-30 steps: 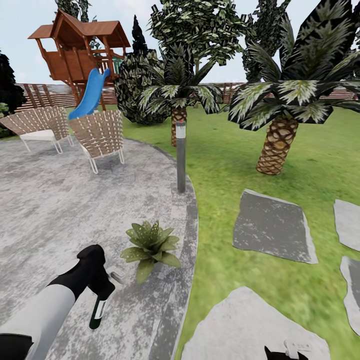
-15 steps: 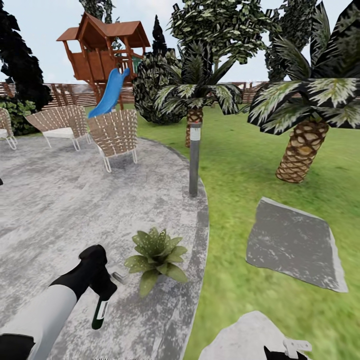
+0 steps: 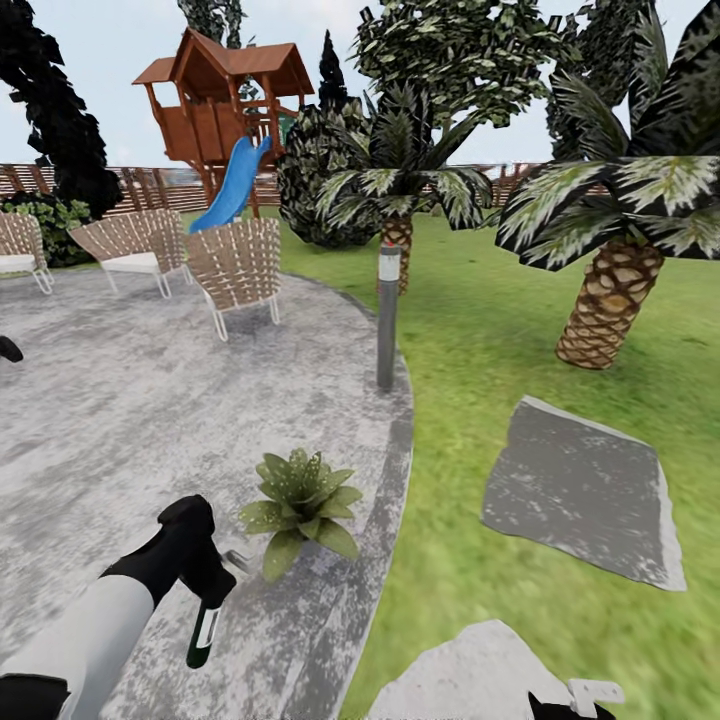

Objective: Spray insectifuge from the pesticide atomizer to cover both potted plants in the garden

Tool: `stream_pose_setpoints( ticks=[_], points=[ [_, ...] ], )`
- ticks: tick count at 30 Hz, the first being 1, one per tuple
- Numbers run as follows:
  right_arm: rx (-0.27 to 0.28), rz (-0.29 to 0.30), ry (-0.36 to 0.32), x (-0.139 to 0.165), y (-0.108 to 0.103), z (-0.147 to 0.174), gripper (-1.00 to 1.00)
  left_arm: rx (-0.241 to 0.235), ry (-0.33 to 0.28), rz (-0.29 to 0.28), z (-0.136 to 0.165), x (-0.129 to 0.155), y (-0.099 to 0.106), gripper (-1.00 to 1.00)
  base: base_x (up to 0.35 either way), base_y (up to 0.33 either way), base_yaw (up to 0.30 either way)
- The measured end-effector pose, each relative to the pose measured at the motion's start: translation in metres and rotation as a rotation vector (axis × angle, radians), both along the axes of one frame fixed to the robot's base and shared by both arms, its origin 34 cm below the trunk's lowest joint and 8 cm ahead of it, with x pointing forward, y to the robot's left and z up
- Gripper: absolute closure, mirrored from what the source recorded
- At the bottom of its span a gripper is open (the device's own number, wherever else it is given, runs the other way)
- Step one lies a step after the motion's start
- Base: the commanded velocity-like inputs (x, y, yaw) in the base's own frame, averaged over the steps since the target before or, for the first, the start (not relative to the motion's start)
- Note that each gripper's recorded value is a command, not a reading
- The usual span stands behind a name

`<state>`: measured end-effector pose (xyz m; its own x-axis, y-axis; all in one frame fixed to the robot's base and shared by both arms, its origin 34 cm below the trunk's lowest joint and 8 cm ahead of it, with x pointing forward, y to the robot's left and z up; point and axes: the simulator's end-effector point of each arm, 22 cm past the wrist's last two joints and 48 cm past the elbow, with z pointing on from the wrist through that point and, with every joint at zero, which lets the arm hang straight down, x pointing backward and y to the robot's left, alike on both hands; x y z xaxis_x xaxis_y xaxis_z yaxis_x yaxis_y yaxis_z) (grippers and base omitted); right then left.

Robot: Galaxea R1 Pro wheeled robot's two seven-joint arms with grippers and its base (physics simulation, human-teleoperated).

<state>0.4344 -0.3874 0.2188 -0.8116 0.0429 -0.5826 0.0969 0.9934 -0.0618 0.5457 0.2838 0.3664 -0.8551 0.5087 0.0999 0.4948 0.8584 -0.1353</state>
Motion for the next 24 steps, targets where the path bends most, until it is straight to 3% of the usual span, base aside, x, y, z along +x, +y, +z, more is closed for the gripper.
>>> stream_pose_setpoints(
  ticks=[4,10,24],
  points=[
    [0.000,0.000,0.000,0.000,0.000,0.000,-1.00,0.007,0.055,0.009,-0.015,-0.024,0.005,1.00,-0.005,-0.005,0.262],
    [-0.002,-0.001,0.000,0.000,-0.002,0.000,-1.00,0.003,0.063,0.011,-0.018,-0.029,0.004,1.00,0.056,0.000,0.094],
    [-0.009,-0.001,0.003,-0.002,-0.006,0.001,-1.00,0.001,0.059,0.007,-0.017,-0.028,0.001,1.00,0.304,-0.061,0.002]
  ],
)
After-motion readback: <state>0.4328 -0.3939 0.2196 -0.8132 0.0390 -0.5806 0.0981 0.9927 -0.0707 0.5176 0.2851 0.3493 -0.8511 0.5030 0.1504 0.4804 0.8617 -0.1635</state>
